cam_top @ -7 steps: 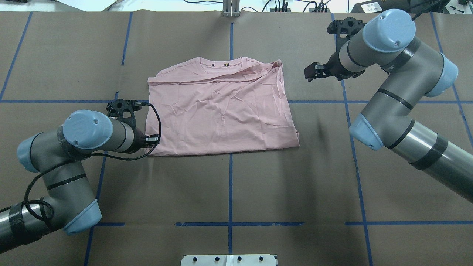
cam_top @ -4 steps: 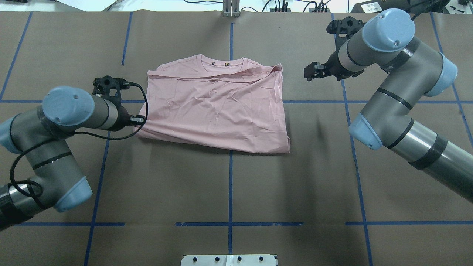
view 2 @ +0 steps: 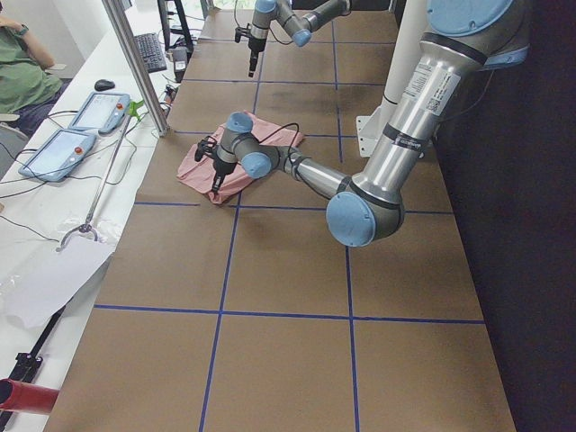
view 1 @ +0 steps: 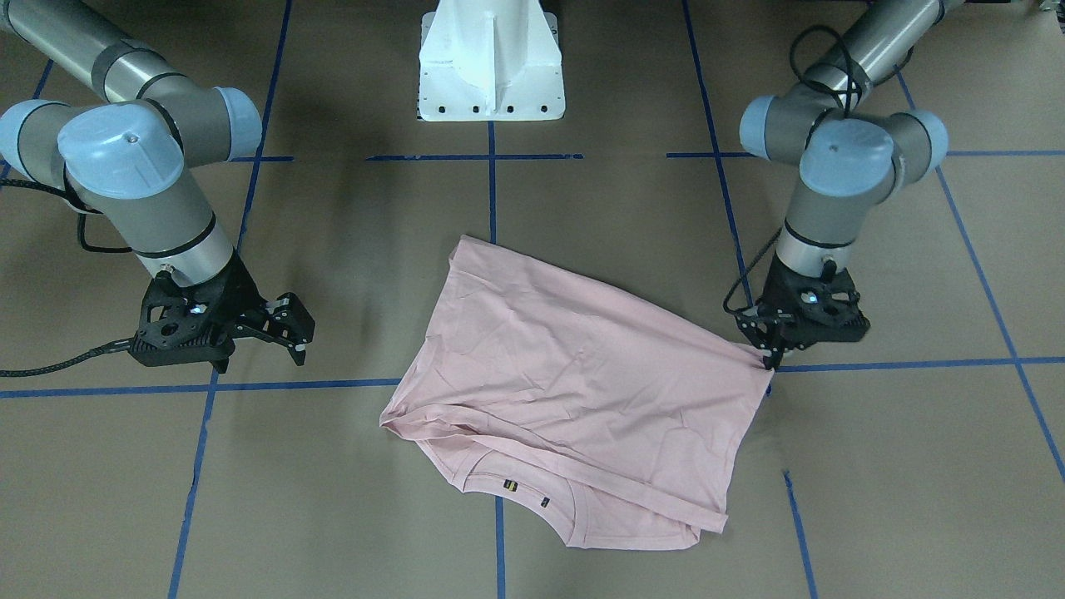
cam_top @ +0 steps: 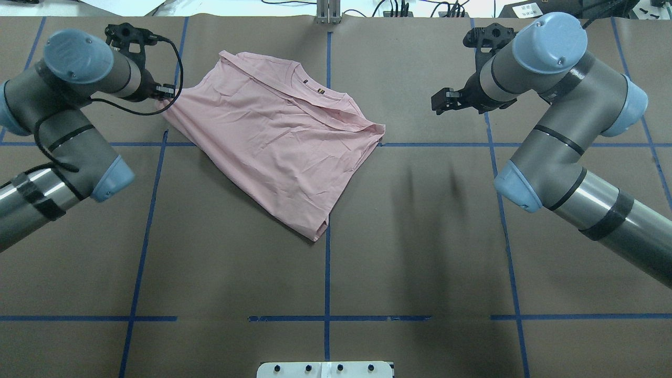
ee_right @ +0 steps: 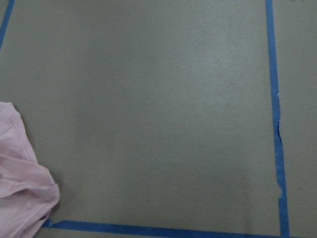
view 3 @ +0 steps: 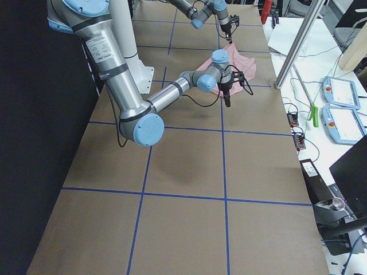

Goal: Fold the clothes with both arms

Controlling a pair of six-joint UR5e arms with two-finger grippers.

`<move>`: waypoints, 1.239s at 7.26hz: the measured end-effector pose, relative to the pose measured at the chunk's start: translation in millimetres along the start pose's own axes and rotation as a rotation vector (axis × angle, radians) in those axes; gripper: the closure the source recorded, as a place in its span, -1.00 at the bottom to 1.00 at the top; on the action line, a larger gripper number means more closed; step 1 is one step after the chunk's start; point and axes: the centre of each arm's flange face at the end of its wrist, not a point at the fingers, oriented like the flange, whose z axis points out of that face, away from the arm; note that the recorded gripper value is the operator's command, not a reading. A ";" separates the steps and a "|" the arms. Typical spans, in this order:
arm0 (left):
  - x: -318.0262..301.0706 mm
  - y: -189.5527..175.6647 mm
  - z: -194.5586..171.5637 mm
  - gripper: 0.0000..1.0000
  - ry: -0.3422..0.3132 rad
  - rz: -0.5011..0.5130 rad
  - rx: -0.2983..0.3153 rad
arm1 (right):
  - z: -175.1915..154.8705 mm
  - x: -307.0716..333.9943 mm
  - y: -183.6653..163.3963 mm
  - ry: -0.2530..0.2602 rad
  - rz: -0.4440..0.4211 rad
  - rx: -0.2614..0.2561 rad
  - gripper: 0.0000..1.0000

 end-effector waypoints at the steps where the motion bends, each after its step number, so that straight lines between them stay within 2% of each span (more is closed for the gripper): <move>1: -14.5 -34.7 23.5 1.00 -0.020 0.009 0.034 | -0.7 1.4 -1.2 0.001 0.000 0.002 -1.00; 2: -32.0 -57.6 36.5 -0.98 -0.048 0.027 0.065 | -1.9 2.9 -3.0 0.002 0.002 0.005 -1.00; 4: -62.2 -72.6 39.9 -1.00 -0.078 0.098 0.097 | -1.8 -8.8 -8.4 -0.005 0.029 0.009 -0.67; 6: -79.8 -78.7 25.7 -1.00 -0.027 0.171 0.101 | 18.4 -82.3 -38.4 -0.010 0.152 0.025 -0.20; 7: -84.7 -78.4 20.2 -1.00 0.004 0.185 0.092 | 30.4 -134.9 -60.6 0.002 0.205 0.046 -0.10; 8: -86.0 -77.3 16.1 -1.00 0.021 0.190 0.090 | 40.9 -178.7 -78.9 -0.010 0.246 0.064 -0.10; 9: -86.6 -76.0 14.3 -1.00 0.028 0.189 0.089 | 55.0 -208.9 -89.8 -0.044 0.274 0.084 -0.09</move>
